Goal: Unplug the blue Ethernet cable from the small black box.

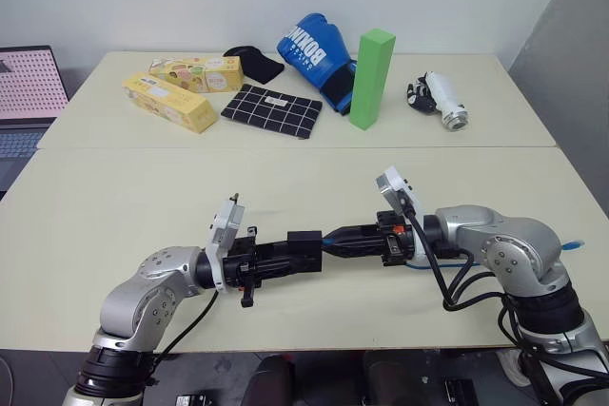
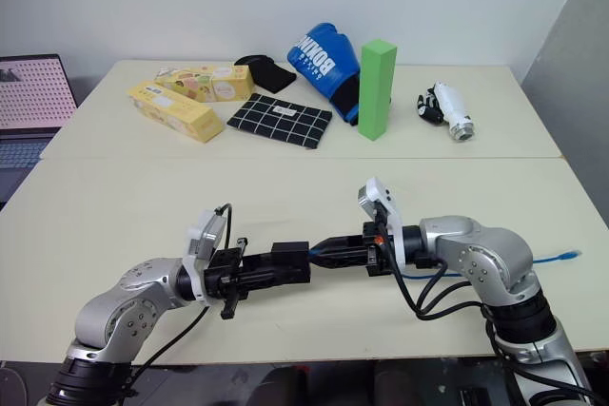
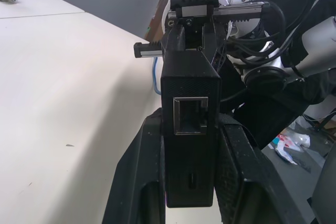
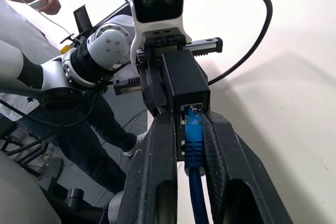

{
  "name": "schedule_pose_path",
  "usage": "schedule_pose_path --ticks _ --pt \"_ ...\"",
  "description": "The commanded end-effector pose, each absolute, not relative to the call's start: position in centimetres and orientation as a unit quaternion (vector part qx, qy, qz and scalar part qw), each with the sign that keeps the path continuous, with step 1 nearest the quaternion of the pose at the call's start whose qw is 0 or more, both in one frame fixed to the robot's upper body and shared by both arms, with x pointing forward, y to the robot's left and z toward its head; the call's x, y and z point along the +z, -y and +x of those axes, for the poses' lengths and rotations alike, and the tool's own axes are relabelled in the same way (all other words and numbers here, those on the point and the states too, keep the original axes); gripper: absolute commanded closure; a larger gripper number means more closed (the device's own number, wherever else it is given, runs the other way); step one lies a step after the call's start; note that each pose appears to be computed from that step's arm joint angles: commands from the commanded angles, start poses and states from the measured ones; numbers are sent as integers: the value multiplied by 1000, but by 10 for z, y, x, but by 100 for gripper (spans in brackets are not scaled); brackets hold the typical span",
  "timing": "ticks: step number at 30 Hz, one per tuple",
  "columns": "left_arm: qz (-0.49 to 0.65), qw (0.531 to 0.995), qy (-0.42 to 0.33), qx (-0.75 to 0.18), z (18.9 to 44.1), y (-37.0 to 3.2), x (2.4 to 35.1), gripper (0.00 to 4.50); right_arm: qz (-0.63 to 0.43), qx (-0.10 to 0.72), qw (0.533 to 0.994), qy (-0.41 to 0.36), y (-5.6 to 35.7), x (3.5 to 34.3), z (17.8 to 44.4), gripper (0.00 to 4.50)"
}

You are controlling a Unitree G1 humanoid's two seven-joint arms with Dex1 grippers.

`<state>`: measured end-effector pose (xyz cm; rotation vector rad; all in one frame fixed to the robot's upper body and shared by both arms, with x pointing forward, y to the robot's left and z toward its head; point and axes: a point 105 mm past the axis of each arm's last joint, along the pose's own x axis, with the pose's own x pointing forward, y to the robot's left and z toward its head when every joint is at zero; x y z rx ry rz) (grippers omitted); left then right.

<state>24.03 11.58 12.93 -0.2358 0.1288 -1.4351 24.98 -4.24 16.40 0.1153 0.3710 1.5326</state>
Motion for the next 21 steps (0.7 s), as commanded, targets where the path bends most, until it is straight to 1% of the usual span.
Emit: schedule_pose_path --ticks 1,3,4,17,21 --pt "-96 754 -47 -648 244 -119 138 370 45 707 689 -154 41 173 246 415" --pt "-98 753 -48 -649 243 -120 138 370 44 708 688 -155 42 173 246 424" --pt "-98 753 -49 -648 243 -121 138 370 44 708 687 -156 42 173 245 444" --pt "-105 758 -56 -642 243 -127 136 370 33 698 697 -160 45 170 251 446" --pt "-95 771 -54 -627 245 -136 137 370 22 681 711 -173 59 165 257 446"
